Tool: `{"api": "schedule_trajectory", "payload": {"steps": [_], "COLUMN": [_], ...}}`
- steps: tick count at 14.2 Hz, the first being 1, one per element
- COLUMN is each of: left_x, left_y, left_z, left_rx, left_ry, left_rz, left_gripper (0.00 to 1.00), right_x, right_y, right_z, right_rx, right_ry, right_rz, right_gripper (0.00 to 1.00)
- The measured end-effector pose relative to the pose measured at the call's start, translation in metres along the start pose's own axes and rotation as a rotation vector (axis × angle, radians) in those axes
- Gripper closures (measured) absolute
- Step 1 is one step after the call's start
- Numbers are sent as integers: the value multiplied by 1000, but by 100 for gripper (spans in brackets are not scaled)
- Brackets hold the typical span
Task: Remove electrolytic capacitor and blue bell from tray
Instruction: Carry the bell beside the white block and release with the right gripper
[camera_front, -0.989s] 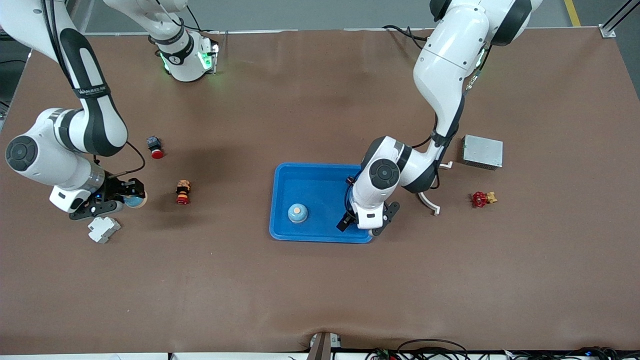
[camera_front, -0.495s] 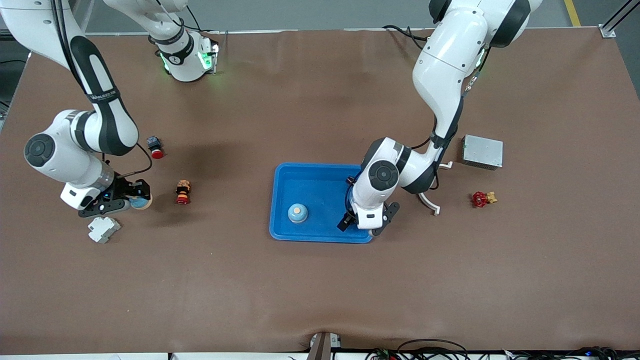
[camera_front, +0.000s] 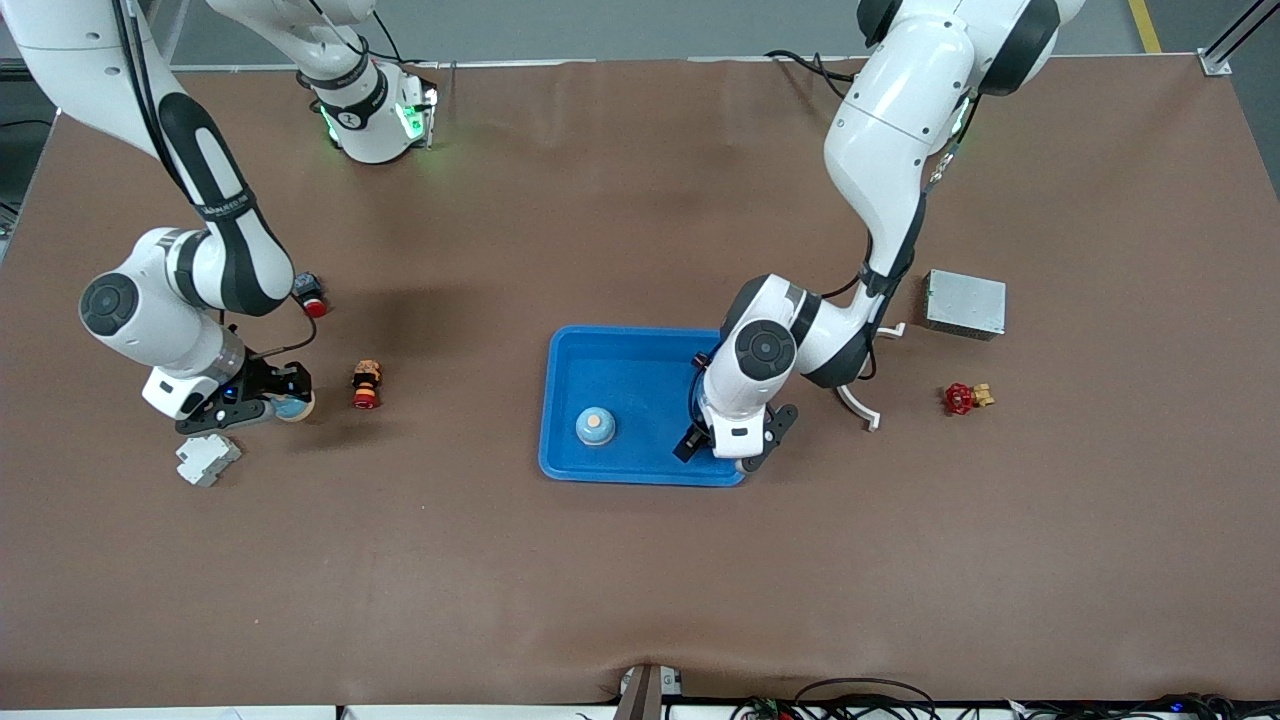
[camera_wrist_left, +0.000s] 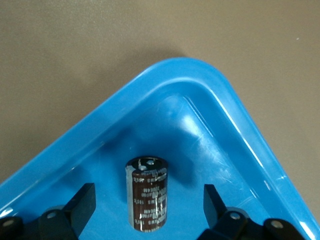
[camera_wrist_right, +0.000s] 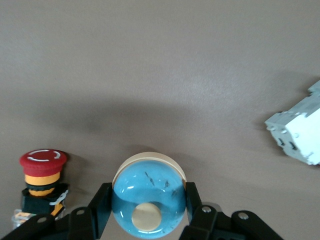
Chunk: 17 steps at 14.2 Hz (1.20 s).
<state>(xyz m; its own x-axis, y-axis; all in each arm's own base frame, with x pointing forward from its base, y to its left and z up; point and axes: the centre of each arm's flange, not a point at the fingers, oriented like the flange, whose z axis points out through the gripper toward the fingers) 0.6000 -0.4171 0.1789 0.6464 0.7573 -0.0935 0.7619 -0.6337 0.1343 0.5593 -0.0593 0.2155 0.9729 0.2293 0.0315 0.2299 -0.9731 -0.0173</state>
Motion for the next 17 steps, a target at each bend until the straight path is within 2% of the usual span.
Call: {"api": "schedule_trajectory", "payload": {"steps": [3, 6, 8, 13, 15, 17], "left_x": [-1, -1, -1, 0, 1, 3], "left_y": [0, 0, 0, 2, 7, 11], "left_z": [0, 0, 0, -3, -11, -25], "left_rx": [-1, -1, -1, -5, -19, -25], "left_ry": [0, 0, 0, 9, 13, 14], "left_rz": [1, 1, 1, 10, 9, 8], "left_gripper": [16, 49, 67, 66, 66, 66], "right_x": [-6, -10, -10, -11, -11, -11], "right_y": [6, 14, 15, 15, 14, 13], "right_z": [12, 17, 19, 29, 30, 31], "right_rx": [5, 6, 4, 2, 1, 2], "right_ry": [-17, -23, -19, -17, -17, -19], "right_rz": [13, 28, 30, 29, 24, 17], "right_gripper": [37, 37, 37, 37, 33, 19]}}
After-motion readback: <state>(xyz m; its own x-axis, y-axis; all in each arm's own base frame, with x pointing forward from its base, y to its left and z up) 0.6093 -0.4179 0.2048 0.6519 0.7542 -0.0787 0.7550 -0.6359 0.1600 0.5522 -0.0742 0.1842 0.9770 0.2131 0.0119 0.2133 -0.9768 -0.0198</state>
